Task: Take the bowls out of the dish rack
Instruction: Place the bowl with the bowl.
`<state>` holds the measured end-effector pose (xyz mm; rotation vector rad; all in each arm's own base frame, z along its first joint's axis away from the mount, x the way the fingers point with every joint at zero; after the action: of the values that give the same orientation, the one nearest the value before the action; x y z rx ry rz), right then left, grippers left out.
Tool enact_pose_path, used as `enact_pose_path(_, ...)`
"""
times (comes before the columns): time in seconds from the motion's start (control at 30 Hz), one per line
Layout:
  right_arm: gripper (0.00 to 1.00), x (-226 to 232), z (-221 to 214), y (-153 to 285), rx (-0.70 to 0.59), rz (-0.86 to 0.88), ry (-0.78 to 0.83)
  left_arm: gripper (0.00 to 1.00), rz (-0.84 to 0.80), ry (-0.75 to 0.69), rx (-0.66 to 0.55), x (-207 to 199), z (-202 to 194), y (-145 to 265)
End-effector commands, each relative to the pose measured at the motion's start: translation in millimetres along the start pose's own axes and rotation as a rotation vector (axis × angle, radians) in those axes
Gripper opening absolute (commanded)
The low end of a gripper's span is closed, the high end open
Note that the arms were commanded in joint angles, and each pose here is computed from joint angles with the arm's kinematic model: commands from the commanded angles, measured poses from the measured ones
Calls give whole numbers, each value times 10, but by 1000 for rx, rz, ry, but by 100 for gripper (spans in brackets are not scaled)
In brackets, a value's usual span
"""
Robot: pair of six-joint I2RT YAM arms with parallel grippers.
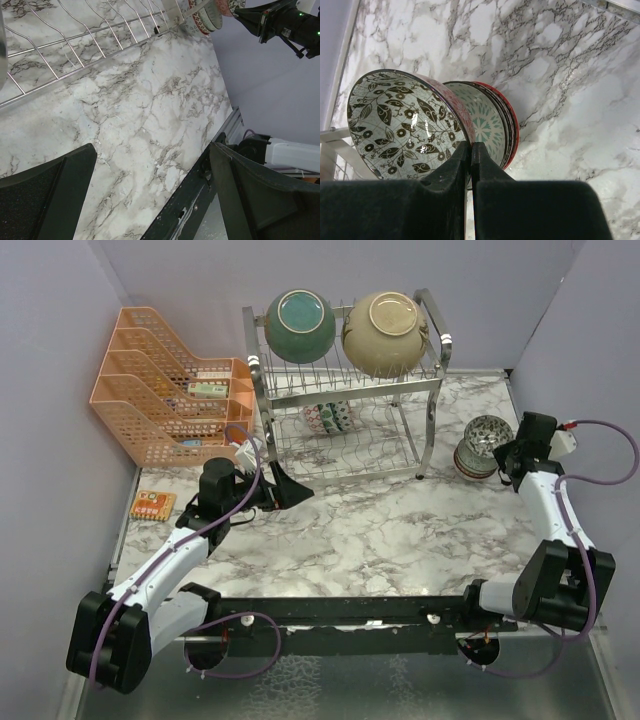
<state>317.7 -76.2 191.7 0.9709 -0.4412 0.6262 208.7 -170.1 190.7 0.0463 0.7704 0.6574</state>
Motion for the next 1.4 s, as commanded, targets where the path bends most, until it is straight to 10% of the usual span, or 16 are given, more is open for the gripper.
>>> enact_pose_path(0.0, 1, 73, -29, -79, 28, 34, -37, 99, -9, -16, -9, 13, -3, -1)
enact_pose_path(0.57, 1, -119, -222, -272, 91, -25, -6, 99, 11, -14, -5, 42, -35, 11)
enact_pose_path(1.37, 52, -4, -13, 76, 5, 89, 35, 99, 11, -18, -6, 53, -69, 23)
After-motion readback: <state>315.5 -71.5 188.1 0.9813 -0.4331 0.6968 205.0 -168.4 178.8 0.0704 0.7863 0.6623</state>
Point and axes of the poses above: each gripper's point midway between its finger pads, its own y axis back along the fingers, its own x axis along the line the jaws close on, z = x × y, the point moved 6 cm from there along y, back along the fingers, and after that the axes turned 13 degrees about -y, right-handed, at the moved point
